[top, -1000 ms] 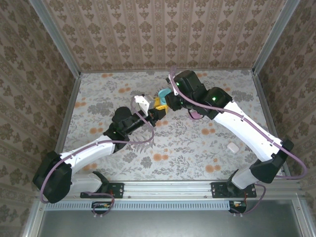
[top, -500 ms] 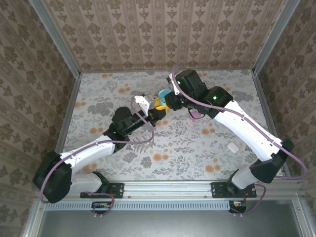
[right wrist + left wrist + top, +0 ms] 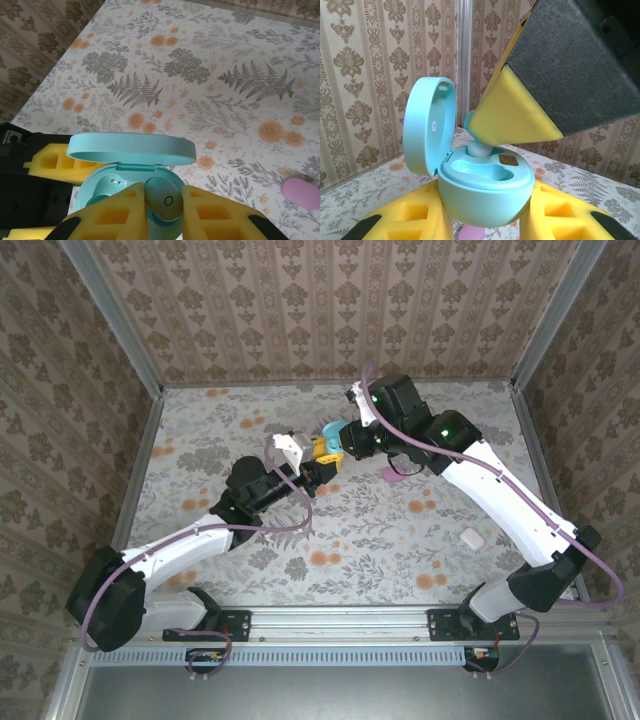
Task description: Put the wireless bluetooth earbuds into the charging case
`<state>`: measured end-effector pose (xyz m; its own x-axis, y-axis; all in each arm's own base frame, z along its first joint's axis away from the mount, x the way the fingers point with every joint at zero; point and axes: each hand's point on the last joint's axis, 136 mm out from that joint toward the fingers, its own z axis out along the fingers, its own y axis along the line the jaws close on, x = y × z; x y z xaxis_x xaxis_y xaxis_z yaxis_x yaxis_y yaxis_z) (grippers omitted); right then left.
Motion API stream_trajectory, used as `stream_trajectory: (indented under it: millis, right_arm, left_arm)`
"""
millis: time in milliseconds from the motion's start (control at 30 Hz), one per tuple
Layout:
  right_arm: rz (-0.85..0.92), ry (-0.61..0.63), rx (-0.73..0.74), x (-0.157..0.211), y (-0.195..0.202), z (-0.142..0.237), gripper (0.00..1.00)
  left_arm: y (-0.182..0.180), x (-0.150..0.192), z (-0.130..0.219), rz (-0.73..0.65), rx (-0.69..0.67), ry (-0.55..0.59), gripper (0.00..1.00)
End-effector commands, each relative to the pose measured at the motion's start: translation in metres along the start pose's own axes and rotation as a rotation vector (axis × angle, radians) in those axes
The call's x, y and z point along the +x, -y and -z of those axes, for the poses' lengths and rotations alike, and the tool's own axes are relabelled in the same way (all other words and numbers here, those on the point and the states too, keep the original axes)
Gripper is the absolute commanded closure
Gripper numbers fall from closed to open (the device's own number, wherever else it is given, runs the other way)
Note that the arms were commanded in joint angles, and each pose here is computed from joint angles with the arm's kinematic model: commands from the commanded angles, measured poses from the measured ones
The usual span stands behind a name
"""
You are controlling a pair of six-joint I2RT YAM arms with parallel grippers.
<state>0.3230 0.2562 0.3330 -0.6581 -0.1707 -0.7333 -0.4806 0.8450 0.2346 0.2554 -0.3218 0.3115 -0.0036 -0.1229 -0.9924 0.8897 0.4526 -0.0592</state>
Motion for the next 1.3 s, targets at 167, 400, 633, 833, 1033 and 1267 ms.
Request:
stream_trajectory:
  millis: [167, 400, 633, 833, 1033, 1267]
  right_arm:
    - [-0.013, -0.014, -0.116, 0.0, -0.006, 0.025, 0.79]
    - [0.026, -0.078, -0.163, 0.01, -0.012, 0.037, 0.8]
    - [0.041, -0.111, -0.161, 0.014, -0.012, 0.043, 0.8]
    - [0.033, -0.142, -0.182, 0.017, -0.015, 0.037, 0.79]
    - [0.025, -0.107, -0.149, 0.01, -0.01, 0.036, 0.79]
    - [0.045, -0.121, -0.19, 0.01, -0.016, 0.032, 0.81]
  left_arm:
    - [0.021, -0.04, 0.007, -0.083, 0.094, 0.104, 0.7]
    - [0.023, -0.043, 0.013, -0.11, 0.129, 0.104, 0.69]
    - [0.024, -0.042, 0.013, -0.127, 0.137, 0.098, 0.69]
    - [0.025, -0.044, 0.011, -0.125, 0.149, 0.1, 0.69]
    - [0.026, -0.042, 0.011, -0.121, 0.158, 0.094, 0.69]
    - [0.029, -0.042, 0.01, -0.114, 0.173, 0.091, 0.69]
